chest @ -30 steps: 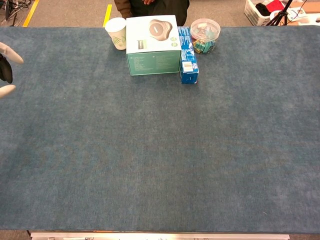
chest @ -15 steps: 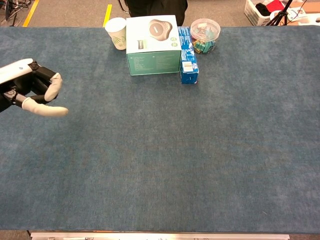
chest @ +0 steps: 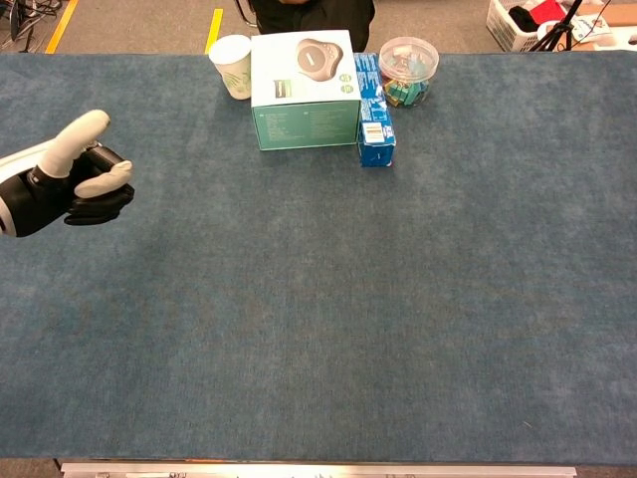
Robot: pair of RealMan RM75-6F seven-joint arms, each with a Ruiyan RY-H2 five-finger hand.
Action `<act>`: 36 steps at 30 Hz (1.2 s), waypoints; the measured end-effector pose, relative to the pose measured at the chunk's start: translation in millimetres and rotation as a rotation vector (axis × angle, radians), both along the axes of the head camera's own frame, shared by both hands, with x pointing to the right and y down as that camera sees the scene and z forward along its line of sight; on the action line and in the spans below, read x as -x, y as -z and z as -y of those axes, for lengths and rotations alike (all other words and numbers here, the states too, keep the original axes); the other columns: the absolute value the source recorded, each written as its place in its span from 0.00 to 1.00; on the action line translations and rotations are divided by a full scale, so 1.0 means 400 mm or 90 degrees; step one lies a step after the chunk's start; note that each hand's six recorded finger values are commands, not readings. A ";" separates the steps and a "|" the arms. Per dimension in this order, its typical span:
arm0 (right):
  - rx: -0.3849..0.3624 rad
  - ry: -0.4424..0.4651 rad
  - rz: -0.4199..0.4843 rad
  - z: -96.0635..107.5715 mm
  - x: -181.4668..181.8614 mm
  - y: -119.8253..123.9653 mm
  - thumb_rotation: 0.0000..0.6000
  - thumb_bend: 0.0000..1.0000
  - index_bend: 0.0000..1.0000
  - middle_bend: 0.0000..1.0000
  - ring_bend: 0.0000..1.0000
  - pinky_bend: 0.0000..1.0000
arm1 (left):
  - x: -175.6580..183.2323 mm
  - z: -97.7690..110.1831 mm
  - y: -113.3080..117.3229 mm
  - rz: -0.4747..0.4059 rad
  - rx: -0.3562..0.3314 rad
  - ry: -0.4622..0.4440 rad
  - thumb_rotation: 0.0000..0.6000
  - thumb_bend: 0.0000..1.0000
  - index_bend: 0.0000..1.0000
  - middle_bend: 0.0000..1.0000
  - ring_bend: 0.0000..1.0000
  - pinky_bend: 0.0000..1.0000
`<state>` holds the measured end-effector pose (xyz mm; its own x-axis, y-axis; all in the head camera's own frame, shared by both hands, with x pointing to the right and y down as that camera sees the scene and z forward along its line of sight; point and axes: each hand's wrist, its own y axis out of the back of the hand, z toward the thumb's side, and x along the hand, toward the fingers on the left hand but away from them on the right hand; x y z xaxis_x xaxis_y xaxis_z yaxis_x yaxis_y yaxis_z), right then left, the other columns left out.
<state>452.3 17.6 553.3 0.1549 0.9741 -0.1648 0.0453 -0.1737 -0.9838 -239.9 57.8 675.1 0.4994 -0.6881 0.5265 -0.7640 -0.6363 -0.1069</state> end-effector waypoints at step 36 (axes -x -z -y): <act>0.000 -0.012 0.002 -0.006 -0.010 0.000 1.00 0.00 0.41 0.45 0.32 0.44 | -0.065 -0.064 0.047 -0.200 0.102 -0.083 0.03 0.00 1.00 1.00 1.00 1.00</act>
<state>456.3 20.2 553.2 0.1366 0.9770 -0.1639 0.0521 -0.1723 -0.9837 -214.0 83.3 656.1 0.7317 -0.5298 0.4289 -0.6553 -0.7199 0.2288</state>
